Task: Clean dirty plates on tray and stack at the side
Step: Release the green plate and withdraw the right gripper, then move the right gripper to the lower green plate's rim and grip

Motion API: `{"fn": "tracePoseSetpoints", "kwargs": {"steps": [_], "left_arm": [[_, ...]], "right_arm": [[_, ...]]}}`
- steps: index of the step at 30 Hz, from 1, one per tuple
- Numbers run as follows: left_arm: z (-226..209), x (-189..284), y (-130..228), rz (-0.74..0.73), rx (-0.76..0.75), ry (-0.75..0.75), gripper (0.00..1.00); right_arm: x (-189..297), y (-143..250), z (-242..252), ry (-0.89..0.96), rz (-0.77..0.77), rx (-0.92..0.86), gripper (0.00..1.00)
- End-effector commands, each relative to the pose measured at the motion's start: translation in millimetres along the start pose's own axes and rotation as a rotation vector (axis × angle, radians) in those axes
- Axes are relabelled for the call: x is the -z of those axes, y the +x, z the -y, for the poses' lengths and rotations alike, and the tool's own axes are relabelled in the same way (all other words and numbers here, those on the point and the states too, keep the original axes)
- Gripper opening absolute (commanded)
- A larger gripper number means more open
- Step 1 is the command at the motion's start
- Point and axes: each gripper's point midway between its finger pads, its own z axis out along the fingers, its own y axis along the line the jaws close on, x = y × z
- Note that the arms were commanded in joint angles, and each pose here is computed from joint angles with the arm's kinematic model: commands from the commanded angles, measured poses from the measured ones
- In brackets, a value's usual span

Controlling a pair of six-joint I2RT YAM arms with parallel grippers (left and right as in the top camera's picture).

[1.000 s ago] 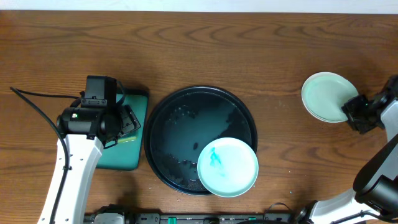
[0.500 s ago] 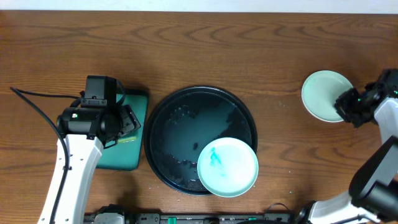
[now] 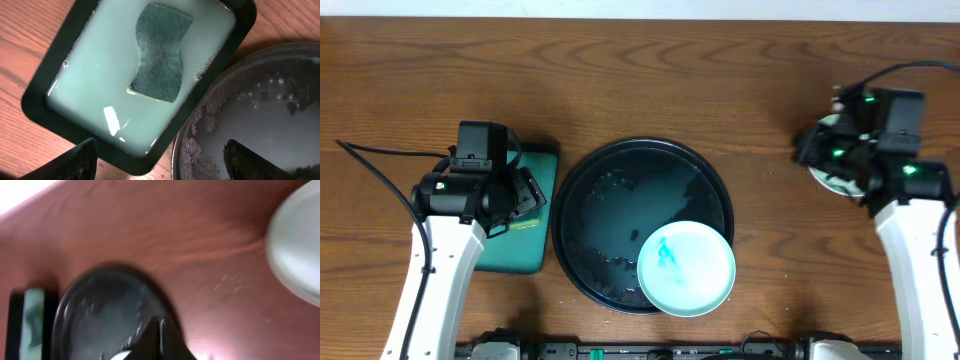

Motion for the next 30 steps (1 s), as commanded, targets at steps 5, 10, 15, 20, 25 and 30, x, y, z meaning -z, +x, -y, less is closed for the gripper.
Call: {"fn": "tracePoseSetpoints", "kwargs": {"steps": [5, 10, 15, 20, 25, 30], "left_arm": [[-1, -1, 2, -0.004, -0.020, -0.007, 0.81], [-1, -1, 3, -0.005, -0.021, -0.007, 0.81], [-1, -1, 2, -0.004, -0.021, -0.007, 0.81], [-1, -1, 3, -0.004, -0.021, -0.007, 0.81], [-1, -1, 3, -0.004, -0.021, -0.007, 0.81], [-1, -1, 3, -0.004, -0.021, -0.007, 0.81]], "right_arm": [[-25, 63, -46, -0.032, -0.201, 0.130, 0.19], [-47, 111, -52, -0.012, -0.373, 0.196, 0.44], [-60, 145, -48, 0.028, -0.486, 0.207, 0.57], [-40, 160, 5, 0.376, -0.510, -0.027, 0.49], [-27, 175, 13, 0.441, -0.571, -0.037, 0.50], [-24, 203, 14, 0.461, -0.647, -0.023, 0.48]]}}
